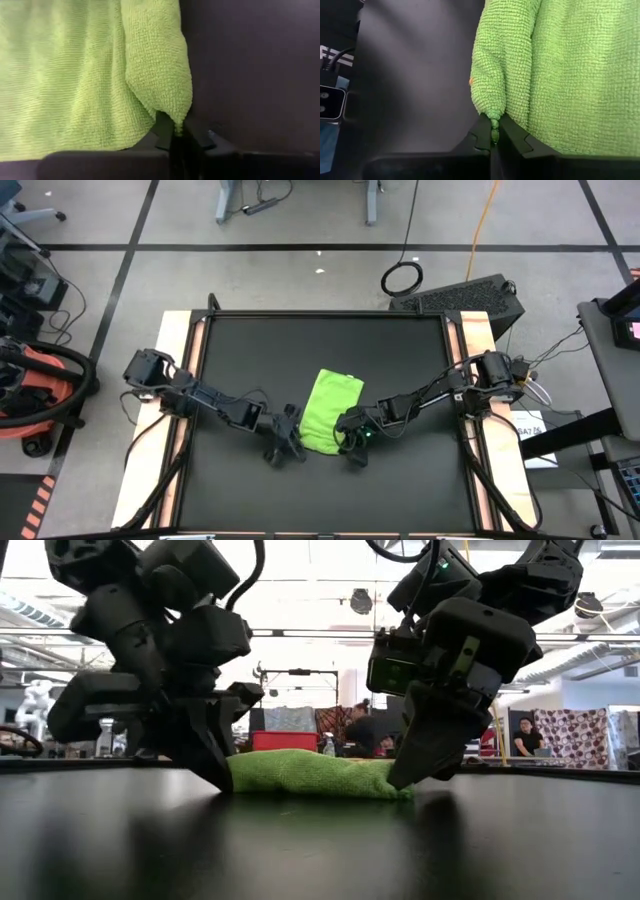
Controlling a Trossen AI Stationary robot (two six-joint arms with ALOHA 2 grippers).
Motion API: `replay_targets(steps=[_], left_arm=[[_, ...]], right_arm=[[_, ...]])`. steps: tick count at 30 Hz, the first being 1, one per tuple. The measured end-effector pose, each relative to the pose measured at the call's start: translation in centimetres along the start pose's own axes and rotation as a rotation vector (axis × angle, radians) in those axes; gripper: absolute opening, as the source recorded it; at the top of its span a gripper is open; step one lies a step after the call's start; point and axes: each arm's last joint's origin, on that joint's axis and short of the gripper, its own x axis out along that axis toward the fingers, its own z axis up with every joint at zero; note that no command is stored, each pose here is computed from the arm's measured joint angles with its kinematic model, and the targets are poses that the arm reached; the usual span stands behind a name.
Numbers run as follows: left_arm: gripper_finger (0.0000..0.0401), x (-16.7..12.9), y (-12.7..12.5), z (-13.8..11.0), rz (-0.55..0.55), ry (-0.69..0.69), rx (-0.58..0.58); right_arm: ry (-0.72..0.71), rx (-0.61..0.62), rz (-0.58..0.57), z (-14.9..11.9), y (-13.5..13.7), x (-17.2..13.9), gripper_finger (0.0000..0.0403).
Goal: Roll towel
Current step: Roll the green microfiber cloth
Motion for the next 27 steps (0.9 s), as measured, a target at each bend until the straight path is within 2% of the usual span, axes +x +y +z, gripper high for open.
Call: replay_targets(steps=[4,7,10,14,17,20,27], left_arm=[[0.0010,0.0,0.6,-0.1,-0.128,-0.031,-0.079],[0.0010,-0.1,1.1,-0.1,-0.275,-0.077,-0.161],[0.0010,-0.3,2.0,0.0,-0.419,-0.134,-0.254],[0.0010,-0.6,3.3,-0.2,-0.559,-0.172,-0.359],[0.0010,-0.8,4.3,-0.5,-0.609,-0.174,-0.426],[0.0010,-0.7,5.2,-0.9,-0.642,-0.180,-0.482],[0.0010,1.2,5.8,-2.4,-0.728,-0.097,-0.623]], right_arm=[[0.011,-0.015,0.001,0.0,0.1,-0.3,0.0003],[0.002,-0.066,-0.026,0.1,0.5,-0.9,0.0016],[-0.034,-0.161,-0.086,0.4,1.3,-2.2,0.0052],[-0.064,-0.283,-0.208,0.4,2.3,-4.1,0.0128],[-0.081,-0.375,-0.276,0.3,3.2,-5.4,0.0179],[-0.093,-0.467,-0.286,0.0,4.2,-5.9,0.0204],[-0.159,-0.587,-0.371,-1.2,6.7,-5.5,0.0197]])
